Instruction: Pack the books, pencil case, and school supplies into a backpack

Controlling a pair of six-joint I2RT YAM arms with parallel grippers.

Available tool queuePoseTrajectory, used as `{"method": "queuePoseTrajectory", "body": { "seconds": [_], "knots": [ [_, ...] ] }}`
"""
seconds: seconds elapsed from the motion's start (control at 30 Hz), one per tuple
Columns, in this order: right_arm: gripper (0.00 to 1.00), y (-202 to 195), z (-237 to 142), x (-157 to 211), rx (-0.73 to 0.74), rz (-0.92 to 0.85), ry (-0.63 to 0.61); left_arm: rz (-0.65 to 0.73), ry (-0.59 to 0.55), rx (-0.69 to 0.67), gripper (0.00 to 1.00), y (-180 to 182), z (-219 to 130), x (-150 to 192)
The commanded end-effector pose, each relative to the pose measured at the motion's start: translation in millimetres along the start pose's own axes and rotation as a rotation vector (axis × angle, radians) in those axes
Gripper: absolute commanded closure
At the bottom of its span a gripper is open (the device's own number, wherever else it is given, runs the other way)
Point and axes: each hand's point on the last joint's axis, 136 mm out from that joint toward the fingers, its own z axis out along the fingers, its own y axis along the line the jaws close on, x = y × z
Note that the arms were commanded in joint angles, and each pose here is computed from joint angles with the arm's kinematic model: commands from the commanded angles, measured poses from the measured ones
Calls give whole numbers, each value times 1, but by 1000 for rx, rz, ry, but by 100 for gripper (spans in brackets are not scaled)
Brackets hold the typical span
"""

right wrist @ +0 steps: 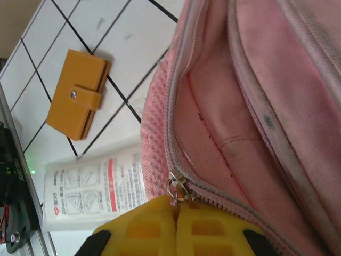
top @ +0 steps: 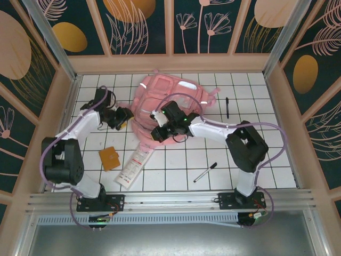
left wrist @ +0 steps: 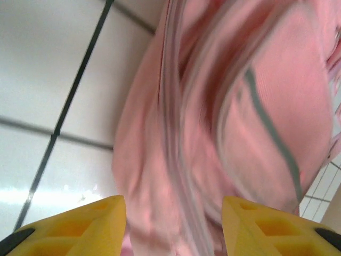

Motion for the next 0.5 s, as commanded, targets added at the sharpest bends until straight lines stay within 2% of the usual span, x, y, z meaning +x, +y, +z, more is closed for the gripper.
{"method": "queuePoseTrajectory", "body": {
  "seconds": [0.0,0.13,0.27,0.4,0.47],
  "knots": [
    [100,36,4,-33,-114,-92,-83,-55,15,8,49,-2,0,21],
    [100,36,14,-31,-114,-111,-64,-72,9,53,46,-24,9,27],
    [100,35,15,-33,-110,-113,-81,-111,23,-11,46,-9,33,31],
    [100,26,15,-38,-50,-98,-89,-147,44,-65,52,12,48,37],
    [100,22,13,-41,-19,-96,-99,-139,34,-74,60,14,47,35]
  ]
}}
